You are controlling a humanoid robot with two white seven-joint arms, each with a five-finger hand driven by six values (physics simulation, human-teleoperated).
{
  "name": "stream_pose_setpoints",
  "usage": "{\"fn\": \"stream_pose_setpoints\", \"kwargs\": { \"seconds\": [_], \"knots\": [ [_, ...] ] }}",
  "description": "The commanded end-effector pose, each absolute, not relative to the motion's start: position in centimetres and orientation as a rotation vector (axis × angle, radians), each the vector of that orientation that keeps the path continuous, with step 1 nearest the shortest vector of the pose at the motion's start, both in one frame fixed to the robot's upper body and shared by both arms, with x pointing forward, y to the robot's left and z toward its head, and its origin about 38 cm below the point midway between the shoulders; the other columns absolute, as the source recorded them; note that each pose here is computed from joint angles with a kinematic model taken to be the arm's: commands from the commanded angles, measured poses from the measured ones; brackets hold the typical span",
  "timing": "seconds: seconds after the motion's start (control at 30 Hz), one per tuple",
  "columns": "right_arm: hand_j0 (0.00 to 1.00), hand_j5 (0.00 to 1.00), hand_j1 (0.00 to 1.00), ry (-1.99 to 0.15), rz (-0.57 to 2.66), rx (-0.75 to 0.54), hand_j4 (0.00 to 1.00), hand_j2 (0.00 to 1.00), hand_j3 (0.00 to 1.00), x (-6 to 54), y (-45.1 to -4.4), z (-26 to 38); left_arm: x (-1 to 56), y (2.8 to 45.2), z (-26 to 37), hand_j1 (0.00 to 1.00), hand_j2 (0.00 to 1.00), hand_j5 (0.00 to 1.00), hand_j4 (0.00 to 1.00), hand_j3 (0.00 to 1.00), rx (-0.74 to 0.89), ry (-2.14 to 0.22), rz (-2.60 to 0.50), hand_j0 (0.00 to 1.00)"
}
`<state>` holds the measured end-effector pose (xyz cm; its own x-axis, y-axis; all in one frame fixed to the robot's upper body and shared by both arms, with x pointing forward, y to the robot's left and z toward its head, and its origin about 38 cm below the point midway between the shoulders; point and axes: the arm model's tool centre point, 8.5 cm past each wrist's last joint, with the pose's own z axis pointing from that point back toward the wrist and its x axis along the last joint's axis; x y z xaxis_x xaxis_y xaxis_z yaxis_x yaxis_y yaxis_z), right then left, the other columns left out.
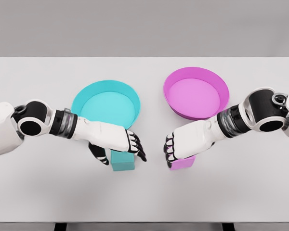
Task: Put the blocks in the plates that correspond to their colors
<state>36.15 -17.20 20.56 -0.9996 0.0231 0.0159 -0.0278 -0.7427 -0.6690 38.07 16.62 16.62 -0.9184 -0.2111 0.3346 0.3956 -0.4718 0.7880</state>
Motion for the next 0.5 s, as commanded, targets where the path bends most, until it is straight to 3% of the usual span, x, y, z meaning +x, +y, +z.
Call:
{"fn": "stream_pose_setpoints", "kwargs": {
  "seconds": [0.0, 0.2, 0.47],
  "knots": [
    [0.63, 0.63, 0.63, -1.113, 2.91, 0.011, 0.63, 0.63, 0.63, 36.1, -17.2, 20.6, 38.1, 16.8, 16.3, 0.9, 0.9, 0.9, 0.9, 0.9, -0.253, -1.339, -2.441, 0.9],
    [0.6, 0.6, 0.6, -1.117, 2.907, 0.004, 0.6, 0.6, 0.6, 36.2, -17.2, 20.8, 38.1, 16.8, 16.3, 0.71, 0.71, 0.71, 0.71, 0.71, -0.256, -1.339, -2.441, 0.71],
    [0.6, 0.6, 0.6, -1.17, 2.87, -0.038, 0.6, 0.6, 0.6, 37.1, -17.2, 22.4, 38.1, 16.8, 16.4, 0.61, 0.61, 0.61, 0.61, 0.61, -0.254, -1.343, -2.441, 0.61]
  ]
}}
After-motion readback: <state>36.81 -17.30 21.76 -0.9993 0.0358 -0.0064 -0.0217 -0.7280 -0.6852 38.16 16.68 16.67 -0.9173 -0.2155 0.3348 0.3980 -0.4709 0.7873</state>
